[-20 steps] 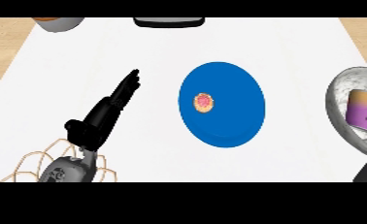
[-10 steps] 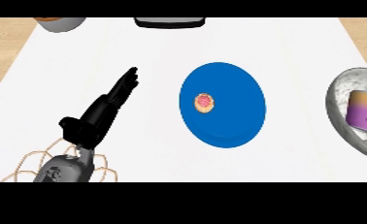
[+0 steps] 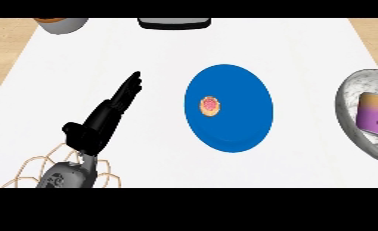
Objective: Pick the can from the plate and place it in the bowl
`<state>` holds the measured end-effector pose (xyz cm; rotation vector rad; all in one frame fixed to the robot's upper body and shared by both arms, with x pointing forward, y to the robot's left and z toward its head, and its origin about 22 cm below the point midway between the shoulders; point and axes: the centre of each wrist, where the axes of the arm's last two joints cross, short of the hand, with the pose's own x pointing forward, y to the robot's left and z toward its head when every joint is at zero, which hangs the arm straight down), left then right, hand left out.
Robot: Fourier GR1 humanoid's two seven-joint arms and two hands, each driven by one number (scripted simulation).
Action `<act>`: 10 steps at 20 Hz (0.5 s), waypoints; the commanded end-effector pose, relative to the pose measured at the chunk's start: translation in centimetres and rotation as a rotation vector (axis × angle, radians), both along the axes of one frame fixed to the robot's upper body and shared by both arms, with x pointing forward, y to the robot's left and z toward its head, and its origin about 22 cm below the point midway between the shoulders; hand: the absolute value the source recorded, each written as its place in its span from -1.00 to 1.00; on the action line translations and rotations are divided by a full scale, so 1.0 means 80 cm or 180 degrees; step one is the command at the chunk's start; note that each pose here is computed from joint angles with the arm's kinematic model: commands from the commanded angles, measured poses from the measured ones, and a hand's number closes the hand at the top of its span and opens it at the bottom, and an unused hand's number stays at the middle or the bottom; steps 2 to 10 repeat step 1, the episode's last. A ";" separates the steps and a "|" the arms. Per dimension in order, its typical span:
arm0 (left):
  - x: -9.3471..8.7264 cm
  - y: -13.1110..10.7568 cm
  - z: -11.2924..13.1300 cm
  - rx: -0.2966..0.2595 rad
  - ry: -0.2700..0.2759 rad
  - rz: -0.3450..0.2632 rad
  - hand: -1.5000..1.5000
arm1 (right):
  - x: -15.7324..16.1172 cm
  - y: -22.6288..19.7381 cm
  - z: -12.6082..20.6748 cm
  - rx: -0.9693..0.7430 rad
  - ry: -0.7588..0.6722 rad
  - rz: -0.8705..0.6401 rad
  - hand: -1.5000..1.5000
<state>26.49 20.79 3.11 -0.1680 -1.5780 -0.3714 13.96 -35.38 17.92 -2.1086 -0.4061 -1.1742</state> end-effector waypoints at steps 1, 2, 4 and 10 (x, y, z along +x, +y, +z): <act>-0.001 -0.003 0.004 -0.0010 -0.0018 0.0023 0.00 | -0.031 0.029 0.017 0.0169 -0.0427 -0.0016 -1.00; -0.001 -0.003 0.004 -0.0010 -0.0018 0.0023 0.00 | -0.031 0.029 0.017 0.0169 -0.0427 -0.0016 -1.00; -0.001 -0.003 0.004 -0.0010 -0.0018 0.0023 0.00 | -0.031 0.029 0.017 0.0169 -0.0427 -0.0016 -1.00; -0.001 -0.003 0.004 -0.0010 -0.0018 0.0023 0.00 | -0.031 0.029 0.017 0.0169 -0.0427 -0.0016 -1.00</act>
